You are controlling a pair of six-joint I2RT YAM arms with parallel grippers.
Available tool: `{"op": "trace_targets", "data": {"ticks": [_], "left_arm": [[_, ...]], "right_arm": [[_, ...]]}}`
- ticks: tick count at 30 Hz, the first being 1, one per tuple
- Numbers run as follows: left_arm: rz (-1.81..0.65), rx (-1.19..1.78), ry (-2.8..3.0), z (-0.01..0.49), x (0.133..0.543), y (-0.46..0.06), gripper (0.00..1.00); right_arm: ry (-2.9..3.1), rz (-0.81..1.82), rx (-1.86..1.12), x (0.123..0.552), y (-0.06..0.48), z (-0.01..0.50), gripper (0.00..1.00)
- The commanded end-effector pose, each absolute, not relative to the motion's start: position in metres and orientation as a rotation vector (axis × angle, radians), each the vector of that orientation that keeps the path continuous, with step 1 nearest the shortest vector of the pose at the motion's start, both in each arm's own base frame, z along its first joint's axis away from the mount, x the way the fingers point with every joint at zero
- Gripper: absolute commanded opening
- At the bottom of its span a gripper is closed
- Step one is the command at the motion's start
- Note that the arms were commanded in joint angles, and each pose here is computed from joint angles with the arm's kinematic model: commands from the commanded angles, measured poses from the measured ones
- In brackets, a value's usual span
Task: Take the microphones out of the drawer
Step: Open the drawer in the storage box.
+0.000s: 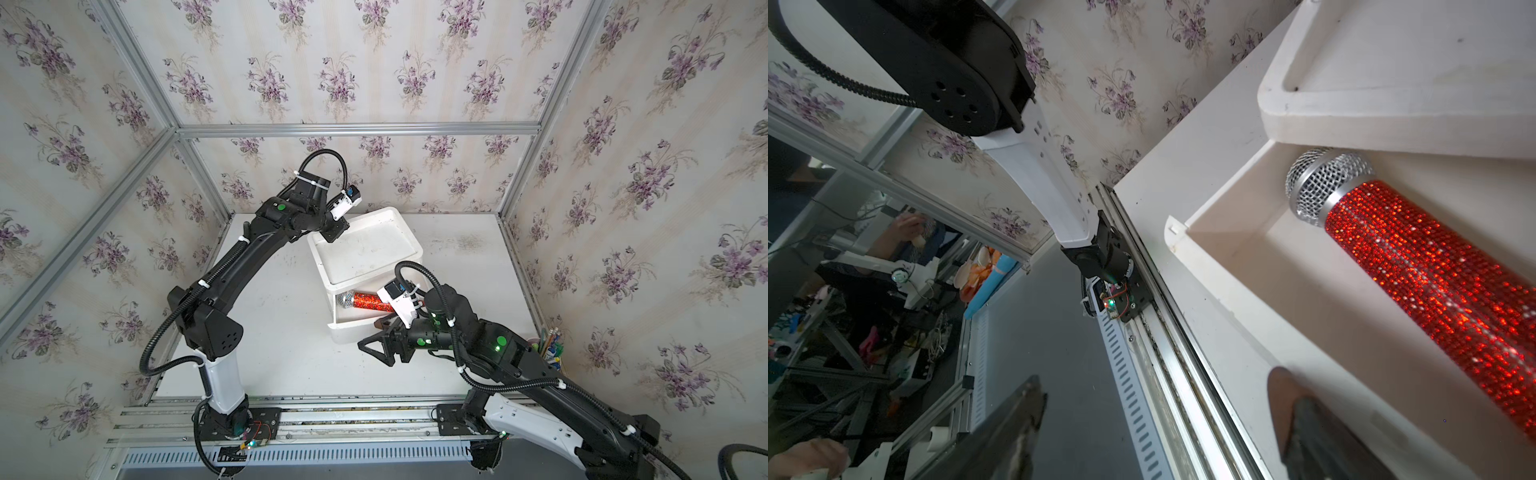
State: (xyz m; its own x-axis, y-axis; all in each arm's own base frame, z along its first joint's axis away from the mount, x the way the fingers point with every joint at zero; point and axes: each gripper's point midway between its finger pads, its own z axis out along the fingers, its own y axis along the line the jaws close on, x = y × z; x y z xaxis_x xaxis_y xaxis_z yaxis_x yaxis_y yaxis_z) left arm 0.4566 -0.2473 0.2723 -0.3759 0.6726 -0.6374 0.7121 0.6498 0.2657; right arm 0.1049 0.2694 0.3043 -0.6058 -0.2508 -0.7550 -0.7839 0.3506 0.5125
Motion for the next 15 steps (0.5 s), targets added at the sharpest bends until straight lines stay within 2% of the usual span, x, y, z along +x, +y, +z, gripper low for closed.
{"op": "trace_targets", "data": {"ticks": [1, 8, 15], "left_arm": [[0.106, 0.993, 2.421, 0.225, 0.434, -0.204, 0.09], [0.105, 0.993, 2.425, 0.223, 0.434, -0.204, 0.09], [0.09, 0.993, 2.424, 0.223, 0.434, -0.206, 0.09]], "right_arm": [[1.811, 1.295, -1.081, 0.09, 0.282, 0.347, 0.85], [1.863, 1.323, -1.097, 0.072, 0.263, 0.344, 0.88], [2.231, 0.963, -0.776, 0.116, 0.23, 0.27, 0.88]]}}
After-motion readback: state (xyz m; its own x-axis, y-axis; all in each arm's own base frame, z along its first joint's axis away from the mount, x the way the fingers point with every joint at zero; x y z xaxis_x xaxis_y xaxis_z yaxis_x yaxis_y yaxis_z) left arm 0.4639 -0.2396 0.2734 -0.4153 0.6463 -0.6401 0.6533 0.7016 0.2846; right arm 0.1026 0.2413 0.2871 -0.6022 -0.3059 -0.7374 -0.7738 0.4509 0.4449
